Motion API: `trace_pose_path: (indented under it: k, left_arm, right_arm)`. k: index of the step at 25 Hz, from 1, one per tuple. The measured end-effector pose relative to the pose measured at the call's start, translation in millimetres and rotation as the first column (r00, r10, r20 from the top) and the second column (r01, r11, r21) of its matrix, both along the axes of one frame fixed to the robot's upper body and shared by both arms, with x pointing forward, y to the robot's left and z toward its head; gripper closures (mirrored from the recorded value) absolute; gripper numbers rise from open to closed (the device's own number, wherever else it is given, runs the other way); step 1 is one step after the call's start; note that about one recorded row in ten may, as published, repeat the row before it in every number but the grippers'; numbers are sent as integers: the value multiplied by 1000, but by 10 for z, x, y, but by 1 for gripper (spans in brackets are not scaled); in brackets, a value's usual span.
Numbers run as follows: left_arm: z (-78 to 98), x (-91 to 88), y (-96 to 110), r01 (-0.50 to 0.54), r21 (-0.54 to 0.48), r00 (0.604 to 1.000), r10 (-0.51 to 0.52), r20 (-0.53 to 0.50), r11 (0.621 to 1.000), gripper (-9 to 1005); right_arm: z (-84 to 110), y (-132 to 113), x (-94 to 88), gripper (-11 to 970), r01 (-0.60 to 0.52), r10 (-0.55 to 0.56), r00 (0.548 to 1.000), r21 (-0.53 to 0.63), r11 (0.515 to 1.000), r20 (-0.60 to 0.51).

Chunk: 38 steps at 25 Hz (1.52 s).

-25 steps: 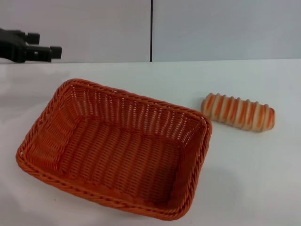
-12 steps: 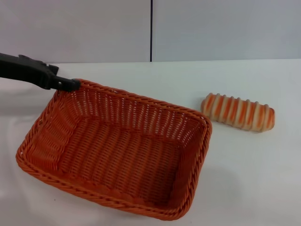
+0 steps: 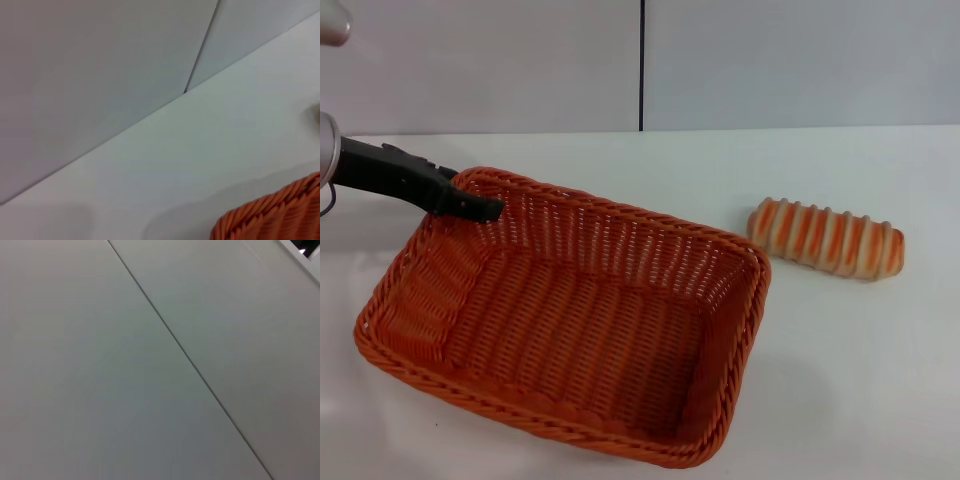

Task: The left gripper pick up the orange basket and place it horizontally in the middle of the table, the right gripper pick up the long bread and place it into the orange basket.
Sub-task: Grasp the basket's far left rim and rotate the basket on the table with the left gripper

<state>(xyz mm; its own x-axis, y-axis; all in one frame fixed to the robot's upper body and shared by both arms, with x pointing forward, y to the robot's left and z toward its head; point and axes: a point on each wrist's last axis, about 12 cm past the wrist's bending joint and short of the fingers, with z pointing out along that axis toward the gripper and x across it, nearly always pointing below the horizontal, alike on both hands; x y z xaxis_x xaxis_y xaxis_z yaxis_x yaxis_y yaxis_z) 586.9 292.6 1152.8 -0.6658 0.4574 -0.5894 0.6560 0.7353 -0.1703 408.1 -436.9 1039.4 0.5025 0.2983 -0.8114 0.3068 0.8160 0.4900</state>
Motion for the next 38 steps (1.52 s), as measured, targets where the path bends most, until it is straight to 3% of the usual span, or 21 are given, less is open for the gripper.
trace_pose_path:
  k: [12, 16, 25, 31, 38]
  left_arm:
    - [-29, 14, -114, 47, 37, 999, -47, -8, 998, 303]
    - [3, 26, -123, 44, 25, 999, -45, 7, 999, 545]
    - [-12, 30, -120, 37, 22, 999, -37, 9, 999, 761]
    - [6, 33, -107, -23, -20, 1000, 23, -6, 1000, 773]
    - [80, 26, 23, -192, -144, 980, 182, -80, 971, 789]
  right_arm:
    - [0, -1, 0, 228, 3, -3, 1000, 3, 1000, 3]
    - [-2, 2, -1, 228, 3, -3, 1000, 4, 1000, 2]
    - [-7, 0, -7, 229, 2, -2, 1000, 13, 1000, 4]
    - [-26, -19, 0, 230, 4, -4, 1000, 36, 999, -6]
    - [-24, -25, 1, 230, 5, -5, 1000, 36, 999, -7]
